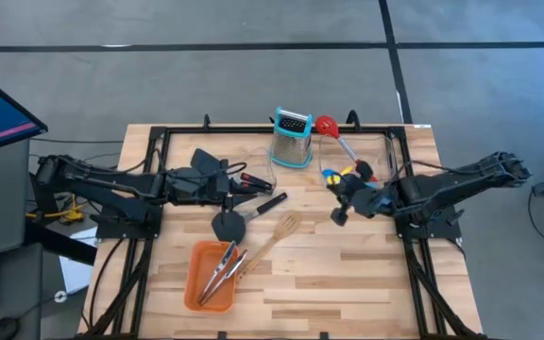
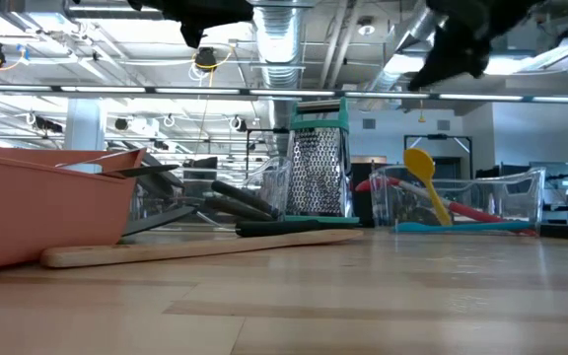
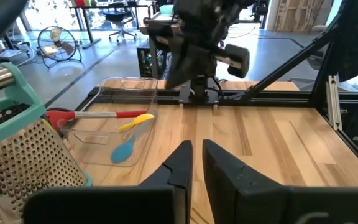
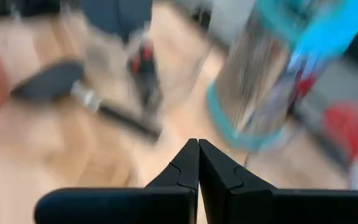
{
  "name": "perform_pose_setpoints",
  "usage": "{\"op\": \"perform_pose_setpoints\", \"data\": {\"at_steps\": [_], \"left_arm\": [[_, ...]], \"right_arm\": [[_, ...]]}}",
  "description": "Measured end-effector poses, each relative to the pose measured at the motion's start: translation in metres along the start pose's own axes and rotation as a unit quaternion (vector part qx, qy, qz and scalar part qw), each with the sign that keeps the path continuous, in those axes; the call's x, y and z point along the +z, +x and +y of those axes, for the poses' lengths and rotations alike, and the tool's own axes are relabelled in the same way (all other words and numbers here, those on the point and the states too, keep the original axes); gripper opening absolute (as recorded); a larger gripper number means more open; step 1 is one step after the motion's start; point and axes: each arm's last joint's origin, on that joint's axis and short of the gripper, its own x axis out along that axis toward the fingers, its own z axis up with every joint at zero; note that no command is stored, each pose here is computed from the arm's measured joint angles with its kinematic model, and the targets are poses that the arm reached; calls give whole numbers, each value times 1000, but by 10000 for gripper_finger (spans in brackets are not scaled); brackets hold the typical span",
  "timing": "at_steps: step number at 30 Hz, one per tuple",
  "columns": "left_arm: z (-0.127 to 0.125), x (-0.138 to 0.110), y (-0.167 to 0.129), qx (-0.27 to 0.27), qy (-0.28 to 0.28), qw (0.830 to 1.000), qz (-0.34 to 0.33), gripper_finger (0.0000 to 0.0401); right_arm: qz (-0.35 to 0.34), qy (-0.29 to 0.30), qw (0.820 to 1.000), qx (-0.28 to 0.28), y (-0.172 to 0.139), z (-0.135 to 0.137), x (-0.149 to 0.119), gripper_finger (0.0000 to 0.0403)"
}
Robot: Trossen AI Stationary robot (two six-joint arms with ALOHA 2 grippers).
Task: Pick & Place Kitchen Items
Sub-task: Put the yellow serving spoon into the right transparent bin
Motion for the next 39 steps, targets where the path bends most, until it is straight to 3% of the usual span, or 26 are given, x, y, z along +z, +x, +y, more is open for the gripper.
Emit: {"op": "perform_pose_setpoints", "data": {"at_steps": [5,9,17,24,31,39], "left_arm": [[0,0,0,0,0,1000,0,22],[0,-3,0,0,1,1000,4,19],[0,-20,0,2,5,1000,25,17],[0,-21,0,2,7,1000,26,17],[0,-21,0,2,10,1000,25,17],[0,-20,0,1,20,1000,22,17]], "right_arm": [[109,-15,994,-9,-4,-8,-19,0],[146,-49,988,-19,-8,-12,-28,0],[148,-59,987,-21,-3,-13,-34,13],[150,-47,988,-15,12,-13,-53,100],[117,-41,991,-45,21,-13,-69,175],[74,-27,995,-67,31,-14,-82,177]]}}
